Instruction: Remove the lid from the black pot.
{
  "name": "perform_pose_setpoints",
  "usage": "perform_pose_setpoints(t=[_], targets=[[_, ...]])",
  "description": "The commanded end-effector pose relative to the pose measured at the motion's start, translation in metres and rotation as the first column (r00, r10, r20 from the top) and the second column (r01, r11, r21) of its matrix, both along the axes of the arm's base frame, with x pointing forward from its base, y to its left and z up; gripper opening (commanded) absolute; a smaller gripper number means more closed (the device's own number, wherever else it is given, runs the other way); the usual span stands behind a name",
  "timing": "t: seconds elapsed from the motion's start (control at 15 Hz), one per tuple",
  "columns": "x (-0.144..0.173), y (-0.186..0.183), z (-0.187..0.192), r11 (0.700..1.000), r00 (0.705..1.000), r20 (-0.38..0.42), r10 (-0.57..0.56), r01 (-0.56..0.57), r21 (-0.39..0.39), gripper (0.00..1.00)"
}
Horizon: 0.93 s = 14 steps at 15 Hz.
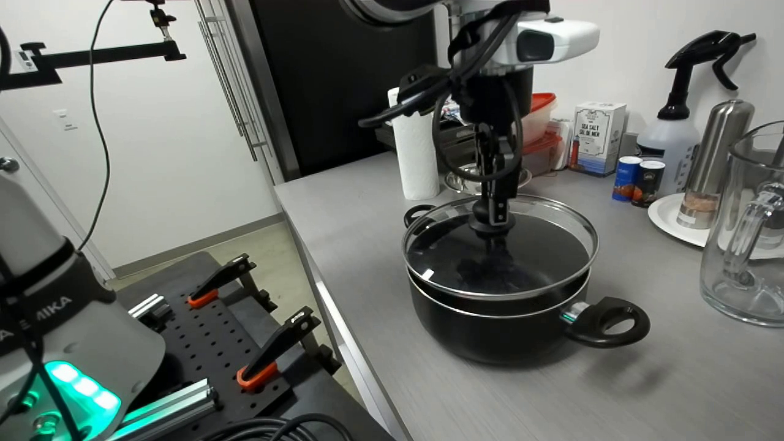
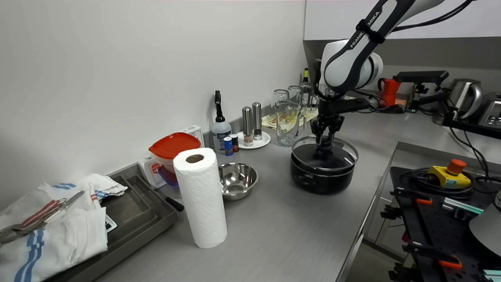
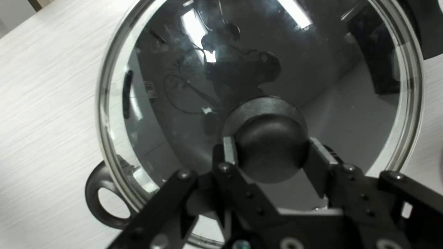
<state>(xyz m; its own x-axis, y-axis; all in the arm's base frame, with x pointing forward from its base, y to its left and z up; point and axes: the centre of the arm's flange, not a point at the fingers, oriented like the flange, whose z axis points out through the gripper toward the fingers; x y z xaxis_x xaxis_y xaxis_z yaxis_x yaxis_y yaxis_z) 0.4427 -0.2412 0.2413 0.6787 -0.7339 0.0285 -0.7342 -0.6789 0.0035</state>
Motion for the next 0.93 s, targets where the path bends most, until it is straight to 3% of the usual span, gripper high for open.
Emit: perform_pose_setpoints(t=[0.0,0.47,0.87], targets=[[-0.014,0.022,0.048,0.999,1.0,0.021,0.014,-0.013,-0.038,0.25],[0.003,0.058,0.069,0.994,0.996,-0.011,0.087,-0.087,-0.073,0.25],[0.034,0.14,0.064,0.969,0.97,-0.057,0.235,-0.239,-0.069,0.25]])
